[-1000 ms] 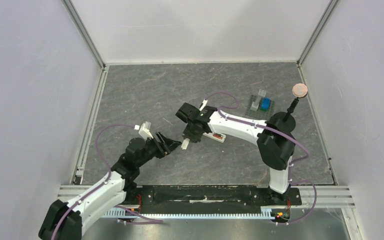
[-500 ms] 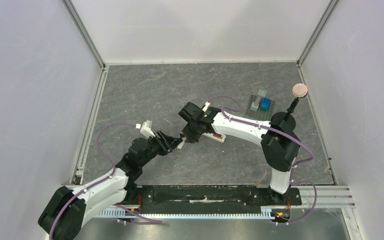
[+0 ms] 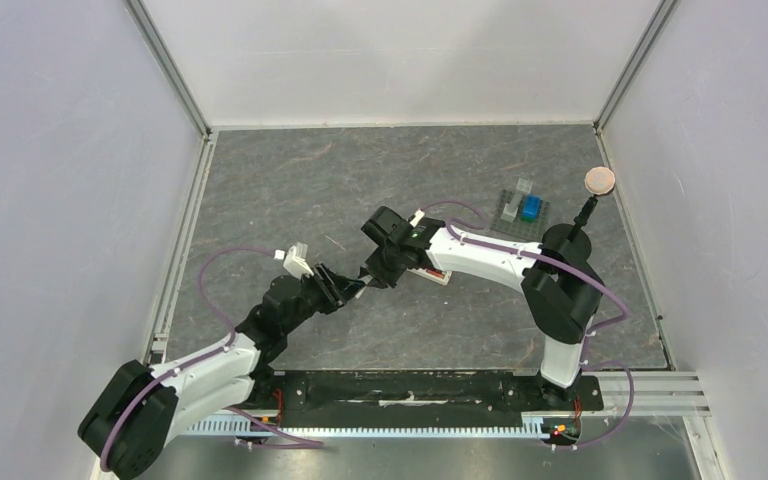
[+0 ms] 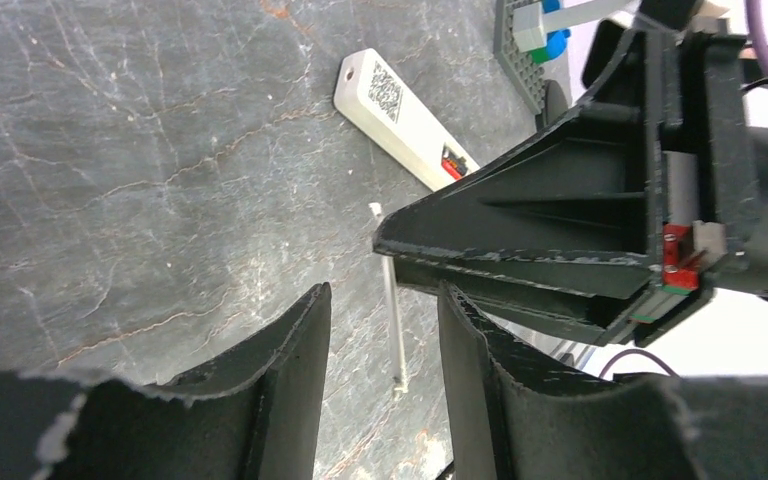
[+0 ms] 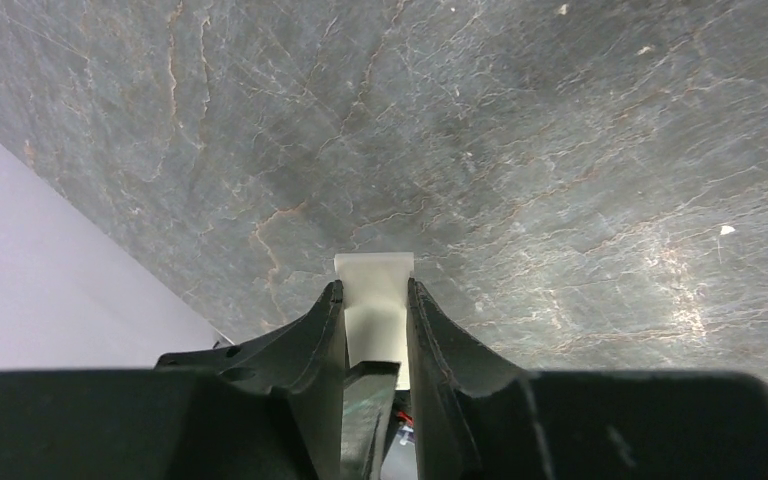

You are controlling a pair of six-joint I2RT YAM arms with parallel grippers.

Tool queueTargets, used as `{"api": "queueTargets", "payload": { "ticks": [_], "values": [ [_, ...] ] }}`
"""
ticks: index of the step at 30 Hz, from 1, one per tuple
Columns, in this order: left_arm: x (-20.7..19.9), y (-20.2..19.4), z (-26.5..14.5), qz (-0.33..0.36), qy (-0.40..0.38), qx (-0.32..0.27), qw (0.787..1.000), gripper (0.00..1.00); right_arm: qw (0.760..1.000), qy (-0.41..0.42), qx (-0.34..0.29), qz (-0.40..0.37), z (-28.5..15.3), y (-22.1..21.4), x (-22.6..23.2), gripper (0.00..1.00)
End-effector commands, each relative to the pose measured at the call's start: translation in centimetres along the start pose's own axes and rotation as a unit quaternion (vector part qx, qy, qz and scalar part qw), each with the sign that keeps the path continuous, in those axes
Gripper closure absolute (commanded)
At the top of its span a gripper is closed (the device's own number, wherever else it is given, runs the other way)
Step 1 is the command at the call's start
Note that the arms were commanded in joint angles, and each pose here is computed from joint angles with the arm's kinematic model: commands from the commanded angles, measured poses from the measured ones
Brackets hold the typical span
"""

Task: Load the batteries into the remote control
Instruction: Adjust the battery cover.

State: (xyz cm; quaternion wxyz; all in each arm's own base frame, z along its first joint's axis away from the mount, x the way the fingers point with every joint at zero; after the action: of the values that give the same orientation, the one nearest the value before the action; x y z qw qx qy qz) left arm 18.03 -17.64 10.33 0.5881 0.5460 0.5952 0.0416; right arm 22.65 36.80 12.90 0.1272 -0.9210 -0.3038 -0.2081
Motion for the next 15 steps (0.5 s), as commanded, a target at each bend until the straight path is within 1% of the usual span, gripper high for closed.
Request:
{"api": "queueTargets", "payload": {
  "ticks": [1,3,5,8,9,11,13,15],
  "values": [
    [-0.3,0.2,0.3,0.005,0.002,-0.004,1.0,0.5,0.999,0.031,0.008,0.019,-1.7,0.1,1.2,0.77],
    [-0.3,0.0,0.3,0.003,0.001,0.0,1.0,0.51,0.999,0.03,0.008,0.02,-1.5,0.1,1.1,0.77],
    [-0.4,0.0,0.2,0.002,-0.002,0.0,1.0,0.58,0.999,0.031,0.011,0.022,-1.4,0.1,1.0,0.77],
    [-0.5,0.2,0.1,-0.001,-0.001,-0.005,1.0,0.75,0.999,0.035,0.014,0.017,-1.2,0.1,1.1,0.76],
    [-0.6,0.4,0.1,-0.001,-0.002,-0.007,1.0,0.83,0.999,0.039,0.012,0.007,-1.3,0.0,1.2,0.75],
    [-0.6,0.5,0.0,-0.002,0.0,-0.007,1.0,0.98,0.999,0.049,0.007,-0.005,-1.6,0.1,1.9,0.67],
    [-0.8,0.6,-0.1,0.0,0.0,-0.006,1.0,0.98,0.998,0.062,0.007,-0.027,-2.2,0.1,2.5,0.56],
    [-1.0,0.9,-0.3,0.004,0.001,-0.003,1.0,0.98,0.995,0.075,0.001,-0.061,-2.9,0.5,2.8,0.42]
  ]
}}
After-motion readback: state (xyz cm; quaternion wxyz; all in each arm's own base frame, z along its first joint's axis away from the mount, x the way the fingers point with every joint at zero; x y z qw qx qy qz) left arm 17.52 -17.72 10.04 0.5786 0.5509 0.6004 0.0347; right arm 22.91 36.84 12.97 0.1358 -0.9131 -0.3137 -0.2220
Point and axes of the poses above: each gripper's point midway between its finger pads, its own z axis out along the fingers, its own x axis along the line the jaws close on, y = z × x, the point moved 5 cm from there along -z, back along the fingers, and after that the axes turned 15 degrees about z, right-handed, at the moved point
